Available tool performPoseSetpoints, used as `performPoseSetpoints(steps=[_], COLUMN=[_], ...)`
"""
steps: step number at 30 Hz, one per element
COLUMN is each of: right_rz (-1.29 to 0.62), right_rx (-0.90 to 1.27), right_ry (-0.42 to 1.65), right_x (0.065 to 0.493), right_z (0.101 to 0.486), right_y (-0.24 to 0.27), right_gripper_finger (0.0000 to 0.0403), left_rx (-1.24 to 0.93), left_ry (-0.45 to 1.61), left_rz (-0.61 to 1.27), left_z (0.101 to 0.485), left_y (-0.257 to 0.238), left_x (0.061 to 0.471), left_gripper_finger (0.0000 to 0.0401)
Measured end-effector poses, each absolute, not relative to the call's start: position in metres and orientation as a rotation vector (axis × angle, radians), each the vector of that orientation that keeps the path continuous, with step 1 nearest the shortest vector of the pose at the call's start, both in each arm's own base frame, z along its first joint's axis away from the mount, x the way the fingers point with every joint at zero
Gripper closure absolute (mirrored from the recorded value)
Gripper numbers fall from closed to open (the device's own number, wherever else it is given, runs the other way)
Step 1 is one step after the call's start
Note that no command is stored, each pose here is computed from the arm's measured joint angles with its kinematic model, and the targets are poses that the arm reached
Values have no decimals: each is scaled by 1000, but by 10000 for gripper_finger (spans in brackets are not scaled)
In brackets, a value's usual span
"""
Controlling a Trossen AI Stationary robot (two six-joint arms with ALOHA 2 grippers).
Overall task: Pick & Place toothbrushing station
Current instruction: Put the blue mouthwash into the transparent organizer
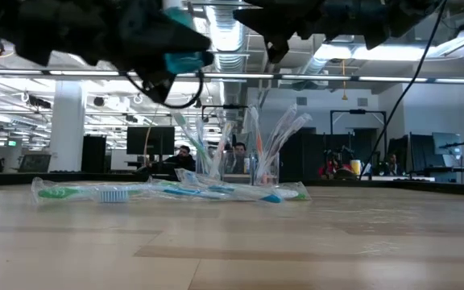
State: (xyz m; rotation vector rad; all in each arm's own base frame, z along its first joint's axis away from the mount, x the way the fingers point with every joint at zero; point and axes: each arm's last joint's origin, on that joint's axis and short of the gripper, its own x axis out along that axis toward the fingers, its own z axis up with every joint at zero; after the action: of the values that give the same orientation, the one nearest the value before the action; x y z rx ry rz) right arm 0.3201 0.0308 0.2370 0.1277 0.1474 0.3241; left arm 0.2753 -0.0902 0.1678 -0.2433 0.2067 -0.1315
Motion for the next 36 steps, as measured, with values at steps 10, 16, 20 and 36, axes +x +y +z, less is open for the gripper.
performPoseSetpoints(steps=[10,16,20,36], right_rz=[377,378,376,337], right_rx=[132,131,125,123], right_ry=[237,251,287,282], right_x=[358,375,376,377], right_z=[226,226,226,225], right_y=[37,38,38,41], right_gripper_finger=[272,272,272,272], left_rx=[-142,-136,-133,-131], left_ry=[339,356,355,353], left_rz=[-72,-67,-54,-37], left_z=[170,168,168,168], left_y=[-76,-75,-75,-74], left_x=[291,291,291,291], left_gripper_finger=[331,331,331,331])
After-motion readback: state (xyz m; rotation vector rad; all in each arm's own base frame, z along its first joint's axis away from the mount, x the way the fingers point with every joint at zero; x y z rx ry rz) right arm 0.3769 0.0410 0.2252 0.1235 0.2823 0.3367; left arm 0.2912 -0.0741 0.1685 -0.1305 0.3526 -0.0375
